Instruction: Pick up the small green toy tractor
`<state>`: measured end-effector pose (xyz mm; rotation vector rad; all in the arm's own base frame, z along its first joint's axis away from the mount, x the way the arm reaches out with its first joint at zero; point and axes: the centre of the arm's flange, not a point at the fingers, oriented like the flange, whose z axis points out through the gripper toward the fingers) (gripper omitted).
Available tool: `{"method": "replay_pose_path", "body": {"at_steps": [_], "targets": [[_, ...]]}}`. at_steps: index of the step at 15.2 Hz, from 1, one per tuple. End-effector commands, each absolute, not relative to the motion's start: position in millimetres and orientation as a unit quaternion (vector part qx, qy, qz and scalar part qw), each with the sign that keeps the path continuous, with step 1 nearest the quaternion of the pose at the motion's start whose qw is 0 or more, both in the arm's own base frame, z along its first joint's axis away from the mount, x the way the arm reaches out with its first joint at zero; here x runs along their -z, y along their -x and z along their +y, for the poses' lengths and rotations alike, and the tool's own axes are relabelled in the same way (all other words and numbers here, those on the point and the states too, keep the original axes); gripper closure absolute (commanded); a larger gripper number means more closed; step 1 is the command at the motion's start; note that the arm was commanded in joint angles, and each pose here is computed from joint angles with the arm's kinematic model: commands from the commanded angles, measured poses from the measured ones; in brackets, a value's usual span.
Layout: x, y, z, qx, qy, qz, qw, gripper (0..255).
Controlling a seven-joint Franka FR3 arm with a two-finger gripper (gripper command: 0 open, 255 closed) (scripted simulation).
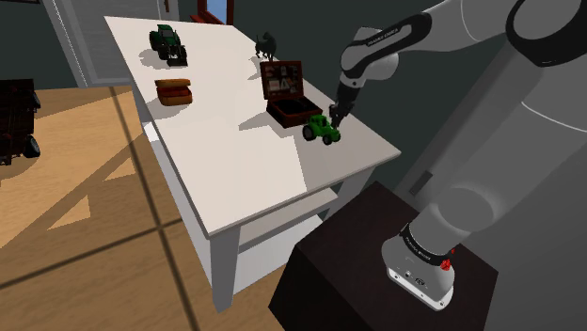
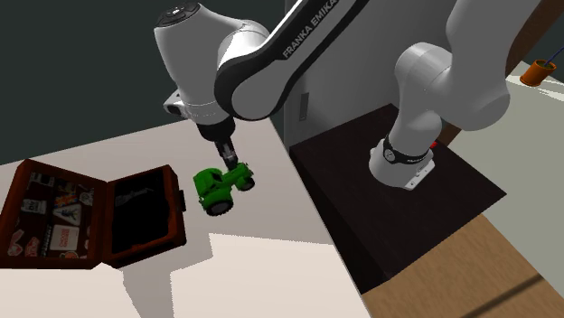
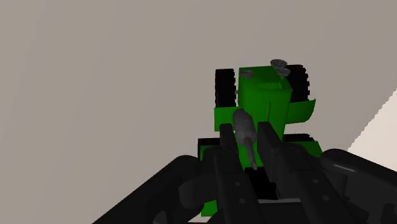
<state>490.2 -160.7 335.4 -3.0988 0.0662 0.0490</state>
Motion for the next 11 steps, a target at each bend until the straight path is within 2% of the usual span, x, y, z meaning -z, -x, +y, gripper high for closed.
{"method": "replay_pose_path", "body": {"at_steps": [1,11], "targets": [[-345,-490,-162,-0.016,0.999,0.021,0.021,255],[-388,-490,-162,-0.016,0.999,0.021,0.021,255]]}}
